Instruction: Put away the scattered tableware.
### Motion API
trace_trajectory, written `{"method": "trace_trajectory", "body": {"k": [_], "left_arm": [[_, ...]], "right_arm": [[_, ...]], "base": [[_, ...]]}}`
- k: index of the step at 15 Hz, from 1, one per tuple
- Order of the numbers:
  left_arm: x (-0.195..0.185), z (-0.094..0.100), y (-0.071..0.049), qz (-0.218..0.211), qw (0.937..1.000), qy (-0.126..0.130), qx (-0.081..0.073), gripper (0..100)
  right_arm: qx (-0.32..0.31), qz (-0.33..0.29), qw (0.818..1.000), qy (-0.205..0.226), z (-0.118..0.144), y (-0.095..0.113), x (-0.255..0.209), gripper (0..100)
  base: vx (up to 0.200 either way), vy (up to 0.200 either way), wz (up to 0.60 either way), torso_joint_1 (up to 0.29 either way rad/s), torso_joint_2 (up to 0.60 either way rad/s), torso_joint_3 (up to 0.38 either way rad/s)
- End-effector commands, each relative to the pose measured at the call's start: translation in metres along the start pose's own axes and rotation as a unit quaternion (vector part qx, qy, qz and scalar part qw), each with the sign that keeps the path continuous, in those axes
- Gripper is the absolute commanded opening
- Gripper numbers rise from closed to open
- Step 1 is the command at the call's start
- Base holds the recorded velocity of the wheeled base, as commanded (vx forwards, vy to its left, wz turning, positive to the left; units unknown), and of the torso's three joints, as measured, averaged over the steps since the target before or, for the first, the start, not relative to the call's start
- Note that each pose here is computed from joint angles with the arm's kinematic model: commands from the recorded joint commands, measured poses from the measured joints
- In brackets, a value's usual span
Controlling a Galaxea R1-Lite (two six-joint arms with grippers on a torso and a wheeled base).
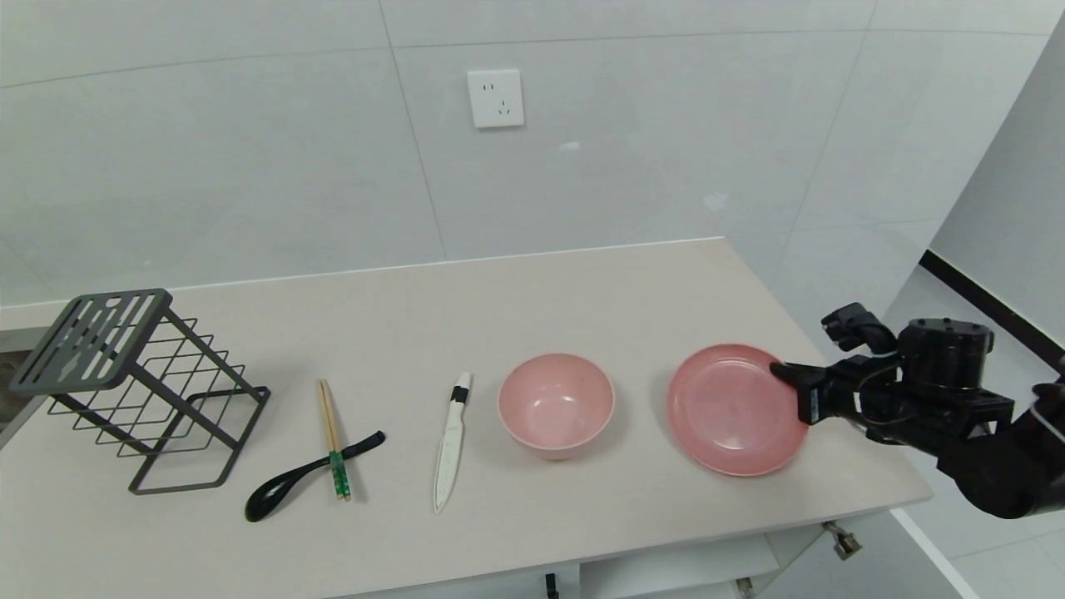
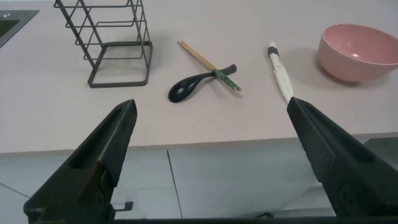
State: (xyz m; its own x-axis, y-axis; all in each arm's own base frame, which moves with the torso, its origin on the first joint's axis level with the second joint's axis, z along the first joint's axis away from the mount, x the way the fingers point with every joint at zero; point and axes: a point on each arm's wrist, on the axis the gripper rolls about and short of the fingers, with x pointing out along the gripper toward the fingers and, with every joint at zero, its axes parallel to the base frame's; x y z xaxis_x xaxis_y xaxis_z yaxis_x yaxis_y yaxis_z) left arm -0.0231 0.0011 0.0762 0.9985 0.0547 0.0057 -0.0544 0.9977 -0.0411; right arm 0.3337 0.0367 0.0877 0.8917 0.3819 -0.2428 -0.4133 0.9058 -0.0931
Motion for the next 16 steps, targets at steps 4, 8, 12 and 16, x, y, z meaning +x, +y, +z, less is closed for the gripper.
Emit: {"method": "trace_trajectory", "body": {"k": [4,8,12,16], "left_arm": [[0.000,0.002,0.000,-0.003,0.9999,-0.009,0.009,100],[-0.002,0.023,-0.001,-0.015,0.9933,-0.115,0.007,100],[-0.007,0.047,-0.006,-0.100,0.9856,-0.134,0.029,100],[0.020,0.101,-0.014,-0.202,0.9767,-0.055,0.048,100]], "right_arm": [[-0.037,-0.011,0.994,-0.107,0.052,0.027,-0.109,0],[-0.047,-0.015,0.990,-0.135,0.050,0.045,-0.161,0],[-0.043,-0.028,0.986,-0.157,0.048,0.050,-0.186,0],[-0.044,-0.031,0.986,-0.156,0.043,0.051,-0.190,0]], "base": [[0.000,0.000,0.00,0.000,0.00,0.000],[0.000,0.000,0.00,0.000,0.00,0.000],[0.000,0.000,0.00,0.000,0.00,0.000],[0.000,0.000,0.00,0.000,0.00,0.000]]}}
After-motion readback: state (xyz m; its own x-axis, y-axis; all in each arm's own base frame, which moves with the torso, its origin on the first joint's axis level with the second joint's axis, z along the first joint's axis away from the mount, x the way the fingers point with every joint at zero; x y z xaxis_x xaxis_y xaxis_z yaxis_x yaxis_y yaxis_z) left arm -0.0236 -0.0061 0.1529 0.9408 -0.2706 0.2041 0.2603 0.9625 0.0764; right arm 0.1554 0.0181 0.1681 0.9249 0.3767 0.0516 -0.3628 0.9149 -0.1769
